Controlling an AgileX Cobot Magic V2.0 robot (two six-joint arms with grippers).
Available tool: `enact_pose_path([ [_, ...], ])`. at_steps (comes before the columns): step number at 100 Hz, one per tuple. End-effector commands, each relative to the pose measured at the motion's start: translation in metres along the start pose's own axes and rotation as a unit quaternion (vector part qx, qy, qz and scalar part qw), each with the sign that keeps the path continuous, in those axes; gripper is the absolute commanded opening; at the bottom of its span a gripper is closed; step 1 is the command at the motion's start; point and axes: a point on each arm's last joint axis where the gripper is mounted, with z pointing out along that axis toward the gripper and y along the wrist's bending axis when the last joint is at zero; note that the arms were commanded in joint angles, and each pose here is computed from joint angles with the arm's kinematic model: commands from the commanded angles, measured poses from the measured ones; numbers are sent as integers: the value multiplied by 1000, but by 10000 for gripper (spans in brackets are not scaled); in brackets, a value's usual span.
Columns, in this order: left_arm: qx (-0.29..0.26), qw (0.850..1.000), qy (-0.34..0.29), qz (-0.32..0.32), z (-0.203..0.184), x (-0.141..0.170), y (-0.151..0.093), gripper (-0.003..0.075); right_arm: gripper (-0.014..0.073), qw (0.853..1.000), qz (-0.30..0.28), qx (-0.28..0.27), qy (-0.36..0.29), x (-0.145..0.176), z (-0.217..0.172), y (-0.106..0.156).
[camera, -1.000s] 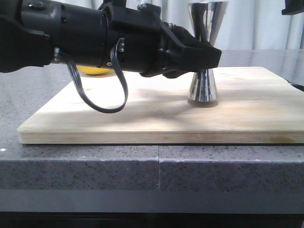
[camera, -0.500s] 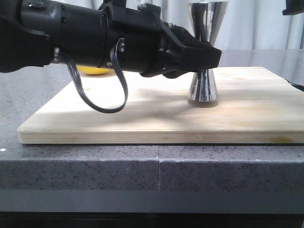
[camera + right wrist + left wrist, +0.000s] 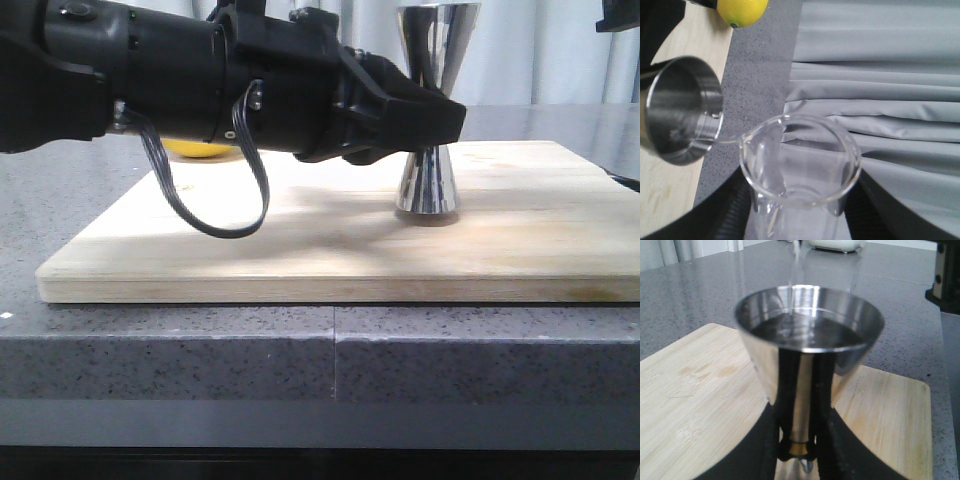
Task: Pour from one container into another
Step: 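Tilt the beaker with the right gripper, pouring liquid into the jigger, then tilt the beaker upright and lower it onto the board with the right gripper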
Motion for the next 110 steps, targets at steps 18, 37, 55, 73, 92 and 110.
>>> enact_pose_path([
  [18,8,997,-74,5,-8,-34,-2,-21,251,999,-3,33,8,1,-9,-18],
  [37,8,997,-74,5,-8,-34,-2,-21,251,999,26,33,-4,-1,-9,-18],
  [55,8,997,-74,5,-8,-34,-2,-21,251,991,128,29,-28,-5,-9,-18],
  [73,8,997,-74,5,-8,-34,-2,-21,251,971,237,28,-24,-4,-9,-18],
  [92,8,997,-74,5,-8,-34,-2,-21,251,945,325,38,6,4,-9,-18],
  [110,8,997,-74,5,-8,-34,-2,-21,251,928,370,43,21,20,-9,-17],
])
